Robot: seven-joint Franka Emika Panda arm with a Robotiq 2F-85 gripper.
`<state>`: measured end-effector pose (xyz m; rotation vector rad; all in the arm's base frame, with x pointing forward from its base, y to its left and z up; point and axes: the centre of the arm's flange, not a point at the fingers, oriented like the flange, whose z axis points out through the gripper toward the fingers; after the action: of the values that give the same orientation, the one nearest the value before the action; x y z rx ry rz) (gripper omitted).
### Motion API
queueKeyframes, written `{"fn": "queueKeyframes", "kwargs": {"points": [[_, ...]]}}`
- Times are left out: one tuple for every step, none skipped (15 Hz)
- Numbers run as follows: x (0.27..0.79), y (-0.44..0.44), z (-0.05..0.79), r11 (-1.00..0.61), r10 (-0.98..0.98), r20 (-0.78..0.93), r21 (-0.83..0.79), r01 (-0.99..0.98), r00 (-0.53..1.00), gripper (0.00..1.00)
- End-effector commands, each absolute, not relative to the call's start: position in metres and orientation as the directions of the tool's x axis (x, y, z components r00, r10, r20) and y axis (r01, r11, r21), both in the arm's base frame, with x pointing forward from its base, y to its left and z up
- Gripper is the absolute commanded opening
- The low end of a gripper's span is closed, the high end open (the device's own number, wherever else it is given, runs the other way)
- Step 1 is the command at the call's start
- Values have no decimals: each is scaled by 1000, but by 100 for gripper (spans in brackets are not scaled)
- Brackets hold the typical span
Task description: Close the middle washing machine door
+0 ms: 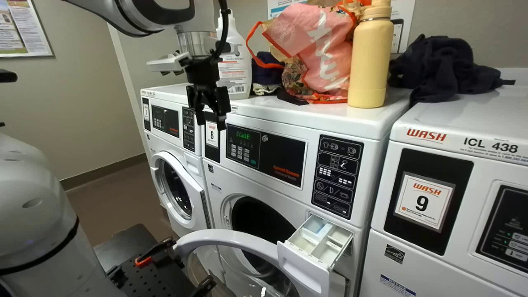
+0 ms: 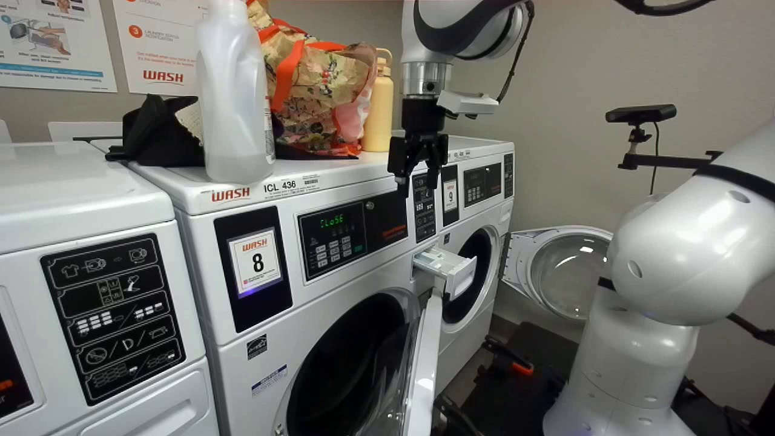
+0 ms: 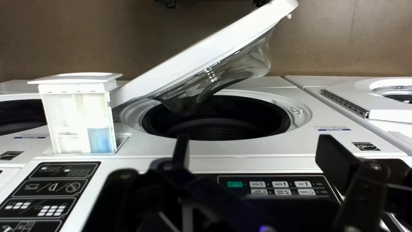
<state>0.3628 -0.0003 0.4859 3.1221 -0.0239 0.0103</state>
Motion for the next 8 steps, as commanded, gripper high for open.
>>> {"fn": "queueKeyframes", "kwargs": {"points": [[363, 0, 486, -1000, -15, 7, 19, -15, 1000, 100], [363, 0, 486, -1000, -15, 7, 19, -15, 1000, 100], [363, 0, 486, -1000, -15, 7, 19, -15, 1000, 100], [363, 0, 486, -1000, -15, 7, 19, -15, 1000, 100], [363, 0, 486, -1000, -15, 7, 19, -15, 1000, 100], [365, -6, 478, -1000, -21, -2, 11, -21, 1000, 100], [366, -11, 471, -999, -35, -9, 9, -34, 999, 100], [365, -19, 459, -999, -52, -23, -2, -53, 998, 100]]}}
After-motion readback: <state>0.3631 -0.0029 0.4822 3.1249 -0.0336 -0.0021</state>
